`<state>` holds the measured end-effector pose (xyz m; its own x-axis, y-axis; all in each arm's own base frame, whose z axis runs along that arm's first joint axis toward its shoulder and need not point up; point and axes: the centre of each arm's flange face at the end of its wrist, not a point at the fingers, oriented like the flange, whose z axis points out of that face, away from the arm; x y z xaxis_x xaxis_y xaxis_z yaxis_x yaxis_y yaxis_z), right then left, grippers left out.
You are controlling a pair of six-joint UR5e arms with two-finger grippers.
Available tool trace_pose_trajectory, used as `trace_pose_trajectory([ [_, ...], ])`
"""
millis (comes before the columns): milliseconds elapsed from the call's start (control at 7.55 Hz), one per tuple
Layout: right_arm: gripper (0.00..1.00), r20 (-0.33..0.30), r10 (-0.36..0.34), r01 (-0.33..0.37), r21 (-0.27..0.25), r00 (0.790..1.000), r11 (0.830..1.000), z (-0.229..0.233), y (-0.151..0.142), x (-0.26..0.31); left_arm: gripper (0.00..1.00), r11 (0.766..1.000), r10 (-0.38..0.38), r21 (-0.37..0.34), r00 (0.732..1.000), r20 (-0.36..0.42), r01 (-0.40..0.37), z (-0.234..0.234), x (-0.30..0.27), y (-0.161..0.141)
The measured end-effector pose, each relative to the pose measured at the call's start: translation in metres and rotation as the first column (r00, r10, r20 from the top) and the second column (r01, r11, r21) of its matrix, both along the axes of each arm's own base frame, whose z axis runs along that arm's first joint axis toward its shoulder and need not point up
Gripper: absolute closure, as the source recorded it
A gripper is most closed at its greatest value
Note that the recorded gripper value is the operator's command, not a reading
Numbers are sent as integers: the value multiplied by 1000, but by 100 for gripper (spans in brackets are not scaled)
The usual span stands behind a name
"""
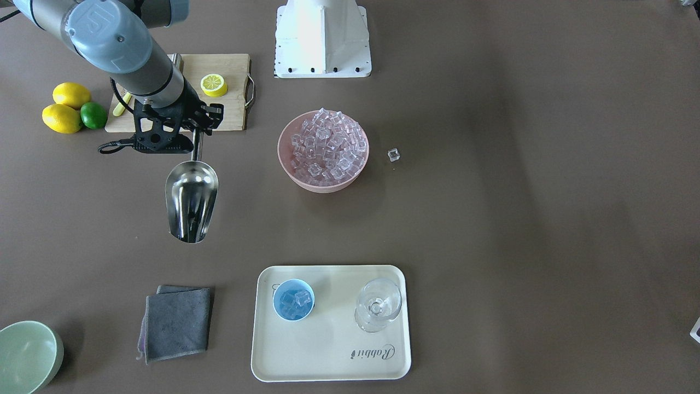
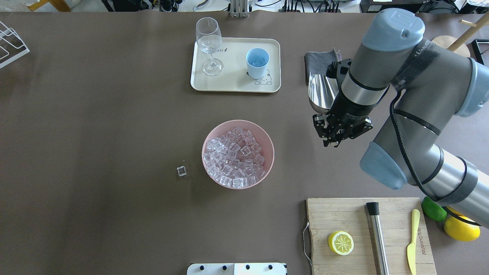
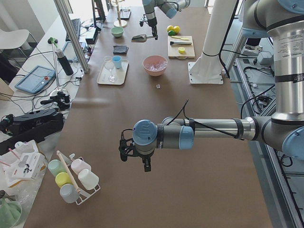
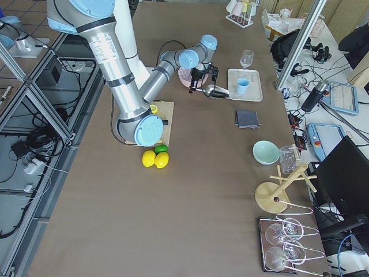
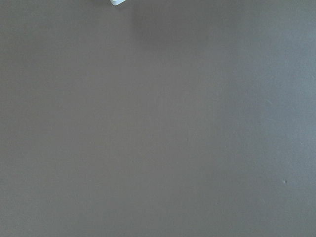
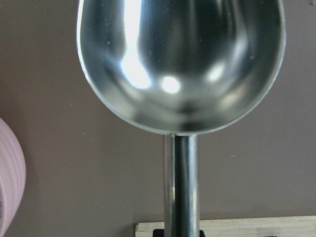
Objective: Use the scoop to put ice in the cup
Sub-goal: 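Carry the empty scoop back beside the pink bowl with the right gripper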
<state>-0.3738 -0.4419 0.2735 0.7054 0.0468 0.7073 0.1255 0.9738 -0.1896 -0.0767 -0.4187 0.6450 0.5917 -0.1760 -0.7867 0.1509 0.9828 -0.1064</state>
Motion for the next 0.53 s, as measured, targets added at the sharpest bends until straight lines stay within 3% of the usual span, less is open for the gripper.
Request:
trace_pose_trajectory([
  [133, 100, -29, -8, 7, -2, 1000, 1000, 18, 13, -6, 2, 1000, 0, -1, 1000, 0, 0, 0, 0, 0],
  [530, 100, -12, 15, -14, 60, 1000, 998, 88, 43, -6, 2, 1000, -1, -9, 1000, -1, 1, 0, 0, 0],
])
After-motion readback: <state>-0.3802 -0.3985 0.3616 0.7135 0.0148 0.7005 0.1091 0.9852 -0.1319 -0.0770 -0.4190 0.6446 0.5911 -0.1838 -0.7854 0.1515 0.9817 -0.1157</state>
